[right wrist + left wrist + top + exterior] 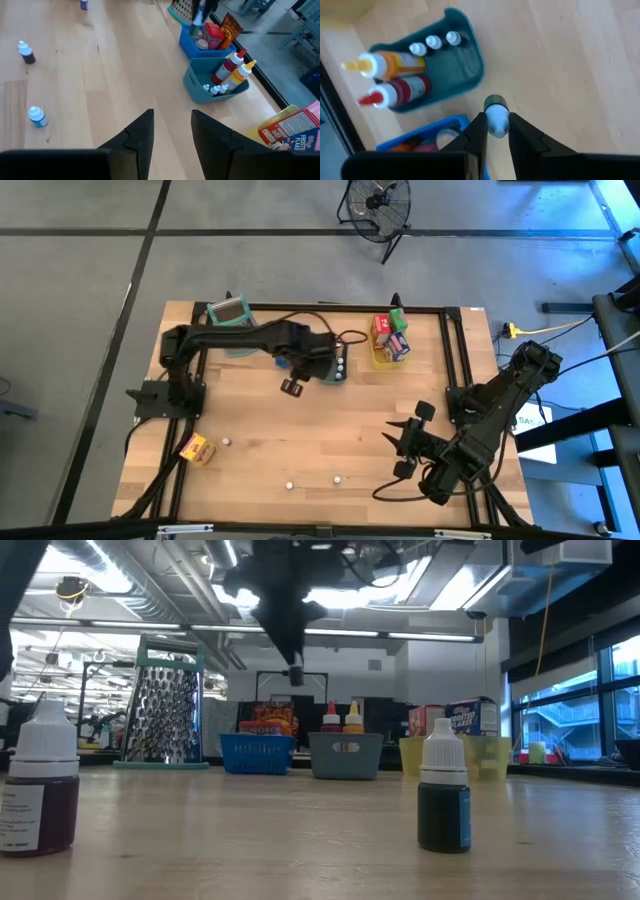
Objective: Pick & Place Kitchen Items
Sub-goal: Put the small black food coloring bottle into the dark green bin
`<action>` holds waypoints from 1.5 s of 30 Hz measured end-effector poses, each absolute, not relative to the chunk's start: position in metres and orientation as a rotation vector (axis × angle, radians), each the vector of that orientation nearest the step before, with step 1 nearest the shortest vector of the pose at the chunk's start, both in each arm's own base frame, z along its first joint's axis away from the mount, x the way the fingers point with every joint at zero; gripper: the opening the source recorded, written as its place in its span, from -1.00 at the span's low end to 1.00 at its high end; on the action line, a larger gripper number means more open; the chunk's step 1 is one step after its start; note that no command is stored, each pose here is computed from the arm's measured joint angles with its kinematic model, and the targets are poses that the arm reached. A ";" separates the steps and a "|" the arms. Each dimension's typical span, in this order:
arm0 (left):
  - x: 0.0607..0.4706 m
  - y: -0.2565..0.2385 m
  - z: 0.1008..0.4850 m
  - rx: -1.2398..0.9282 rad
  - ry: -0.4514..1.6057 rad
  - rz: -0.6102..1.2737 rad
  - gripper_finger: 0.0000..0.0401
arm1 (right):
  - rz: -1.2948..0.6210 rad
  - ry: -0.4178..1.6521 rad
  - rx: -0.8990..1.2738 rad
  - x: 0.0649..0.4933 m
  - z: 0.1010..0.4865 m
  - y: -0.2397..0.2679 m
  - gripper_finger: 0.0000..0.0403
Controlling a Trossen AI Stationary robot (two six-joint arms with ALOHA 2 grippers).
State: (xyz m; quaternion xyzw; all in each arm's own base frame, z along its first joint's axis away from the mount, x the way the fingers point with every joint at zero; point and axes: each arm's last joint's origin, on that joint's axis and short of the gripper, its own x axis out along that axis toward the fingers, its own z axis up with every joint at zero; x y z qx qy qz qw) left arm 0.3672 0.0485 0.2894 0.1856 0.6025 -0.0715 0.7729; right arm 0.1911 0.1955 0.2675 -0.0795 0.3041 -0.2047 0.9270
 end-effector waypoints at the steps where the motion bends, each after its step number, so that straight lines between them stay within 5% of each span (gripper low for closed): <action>1: 0.373 0.051 0.291 0.409 1.309 -0.163 -0.73 | -0.419 0.622 -0.161 0.191 0.268 0.196 -0.34; 15: 0.401 0.113 0.279 0.269 1.331 -0.160 -0.73 | -0.331 0.561 -0.270 0.178 0.270 0.213 -0.34; 31: 0.423 0.121 0.243 0.253 1.318 -0.175 -0.73 | -0.311 0.544 -0.317 0.174 0.271 0.216 -0.34; 45: 0.425 0.122 0.239 -0.187 1.314 0.227 -0.73 | -0.309 0.548 -0.317 0.173 0.271 0.216 -0.34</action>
